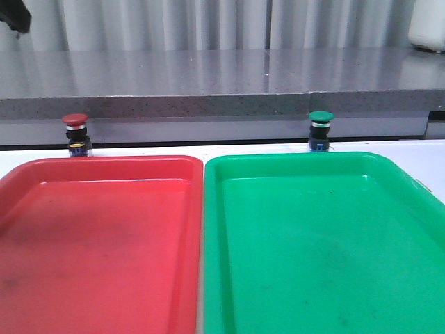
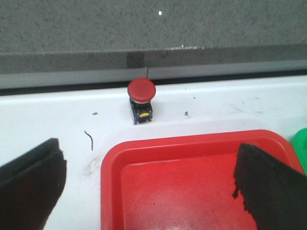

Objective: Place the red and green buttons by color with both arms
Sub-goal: 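Move the left gripper down over the red-capped button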

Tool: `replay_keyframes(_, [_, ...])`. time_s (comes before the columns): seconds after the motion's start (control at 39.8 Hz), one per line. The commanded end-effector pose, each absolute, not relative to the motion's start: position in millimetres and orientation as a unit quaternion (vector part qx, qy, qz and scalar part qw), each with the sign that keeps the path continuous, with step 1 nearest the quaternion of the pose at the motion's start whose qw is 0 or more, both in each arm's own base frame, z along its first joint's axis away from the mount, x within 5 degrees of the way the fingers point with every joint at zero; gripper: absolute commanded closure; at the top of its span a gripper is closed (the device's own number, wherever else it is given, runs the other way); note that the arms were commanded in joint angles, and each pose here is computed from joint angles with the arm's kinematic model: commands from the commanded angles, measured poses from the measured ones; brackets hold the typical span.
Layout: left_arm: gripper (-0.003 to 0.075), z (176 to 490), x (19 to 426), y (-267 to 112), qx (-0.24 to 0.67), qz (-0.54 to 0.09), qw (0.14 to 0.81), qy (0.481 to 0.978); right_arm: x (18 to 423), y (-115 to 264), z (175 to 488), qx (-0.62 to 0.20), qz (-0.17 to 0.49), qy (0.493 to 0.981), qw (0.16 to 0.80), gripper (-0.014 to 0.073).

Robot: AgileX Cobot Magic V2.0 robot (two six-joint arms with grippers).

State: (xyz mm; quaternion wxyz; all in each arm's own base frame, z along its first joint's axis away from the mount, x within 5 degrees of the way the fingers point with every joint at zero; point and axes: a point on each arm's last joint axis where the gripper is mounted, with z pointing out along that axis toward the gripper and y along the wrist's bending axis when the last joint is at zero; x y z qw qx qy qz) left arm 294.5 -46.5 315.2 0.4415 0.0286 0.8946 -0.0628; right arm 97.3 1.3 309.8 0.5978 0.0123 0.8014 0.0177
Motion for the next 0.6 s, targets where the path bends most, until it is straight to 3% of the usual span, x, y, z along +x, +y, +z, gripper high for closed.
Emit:
replay_keyframes(0.0, [0.0041, 328.1, 324.1, -52.7, 0.036, -0.059, 0.436, 0.897, 99.8, 1.1, 326.7, 0.012, 0.018, 0.772, 0.635, 0.0018])
replay_keyframes(0.33, [0.0046, 295.7, 414.5, -66.7, 0.042, -0.045, 0.361, 0.931, 99.8, 1.1, 326.7, 0.012, 0.018, 0.772, 0.635, 0.0018])
replay_keyframes(0.58, [0.0169, 271.2, 451.8, -71.8, 0.046, -0.039, 0.356, 0.932, 99.8, 1.1, 326.7, 0.012, 0.018, 0.772, 0.635, 0.0018])
